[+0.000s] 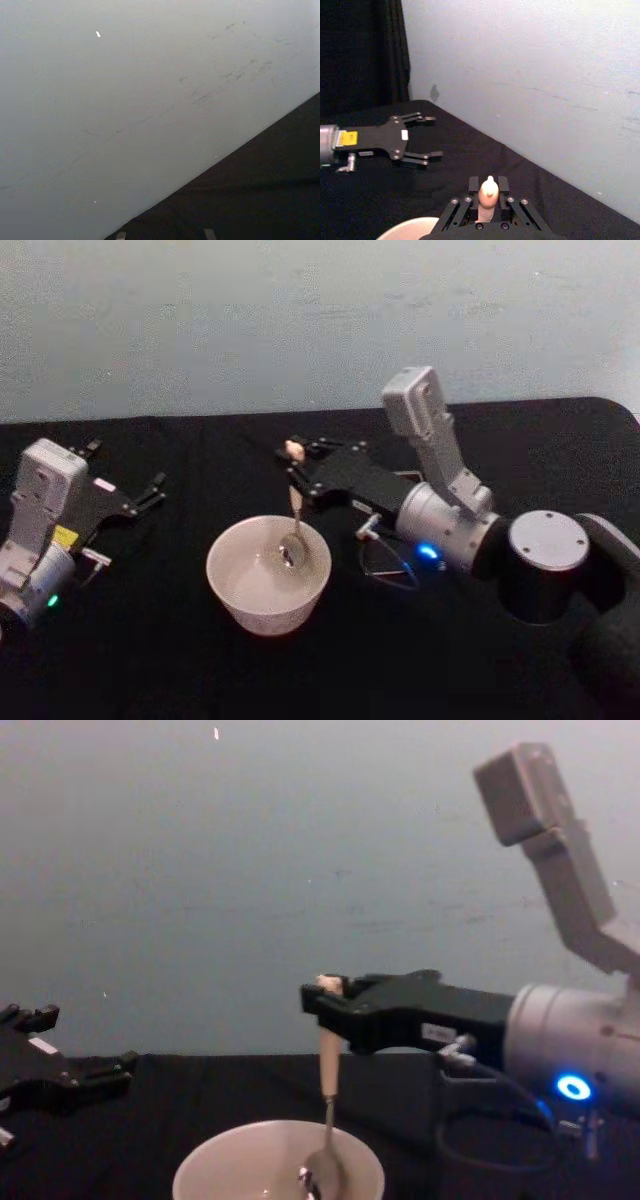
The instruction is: Pick up the stirring spoon with one hand, stir inside the cup, then place it back in its original position.
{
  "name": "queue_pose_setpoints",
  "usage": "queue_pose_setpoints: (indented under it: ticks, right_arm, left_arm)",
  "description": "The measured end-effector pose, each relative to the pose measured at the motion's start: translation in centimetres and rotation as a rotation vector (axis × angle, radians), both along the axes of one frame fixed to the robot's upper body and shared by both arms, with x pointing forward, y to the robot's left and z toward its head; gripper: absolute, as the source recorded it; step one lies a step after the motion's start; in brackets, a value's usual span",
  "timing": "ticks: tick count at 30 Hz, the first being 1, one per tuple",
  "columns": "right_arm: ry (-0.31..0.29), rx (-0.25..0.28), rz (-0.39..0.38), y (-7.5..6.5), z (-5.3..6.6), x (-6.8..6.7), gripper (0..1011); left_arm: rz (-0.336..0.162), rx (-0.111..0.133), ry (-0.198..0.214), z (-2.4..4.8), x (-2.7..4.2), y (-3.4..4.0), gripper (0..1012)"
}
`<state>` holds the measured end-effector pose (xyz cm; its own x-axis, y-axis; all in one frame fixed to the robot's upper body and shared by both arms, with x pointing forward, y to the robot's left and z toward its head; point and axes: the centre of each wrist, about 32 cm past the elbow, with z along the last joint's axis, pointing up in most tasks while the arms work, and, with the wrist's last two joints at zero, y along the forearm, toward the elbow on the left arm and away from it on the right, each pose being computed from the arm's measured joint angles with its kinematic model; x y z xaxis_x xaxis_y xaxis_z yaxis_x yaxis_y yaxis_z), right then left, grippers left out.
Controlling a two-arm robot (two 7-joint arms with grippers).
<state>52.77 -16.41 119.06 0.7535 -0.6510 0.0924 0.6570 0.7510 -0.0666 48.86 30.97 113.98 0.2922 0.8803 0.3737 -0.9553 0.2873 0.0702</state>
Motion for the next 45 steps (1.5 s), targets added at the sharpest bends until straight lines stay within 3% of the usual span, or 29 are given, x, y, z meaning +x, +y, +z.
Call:
queue_pose_setpoints:
  ticks: [5, 10, 17, 28, 39, 45]
  right_arm:
    - [0.004, 0.004, -0.002, -2.0, 0.3, -0.2, 215]
    - [0.028, 0.011, 0.047, -3.7, 0.8, -1.7, 215]
    - [0.057, 0.01, 0.13, -4.5, 1.0, -3.9, 215]
    - [0.086, 0.015, 0.19, -2.9, 0.9, -4.8, 215]
    - [0.099, 0.015, 0.144, 0.1, 0.7, -3.2, 215]
    - [0.096, 0.011, 0.099, 0.8, 0.6, -2.1, 215]
  left_arm:
    - [0.0, 0.0, 0.0, 0.0, 0.0, 0.0, 1001]
    - [0.0, 0.0, 0.0, 0.0, 0.0, 0.0, 1001]
    - [0.0, 0.0, 0.0, 0.0, 0.0, 0.0, 1001]
    - [0.0, 0.0, 0.0, 0.0, 0.0, 0.0, 1001]
    - [0.0, 0.0, 0.0, 0.0, 0.0, 0.0, 1001]
    - [0.0, 0.0, 0.0, 0.0, 0.0, 0.0, 1001]
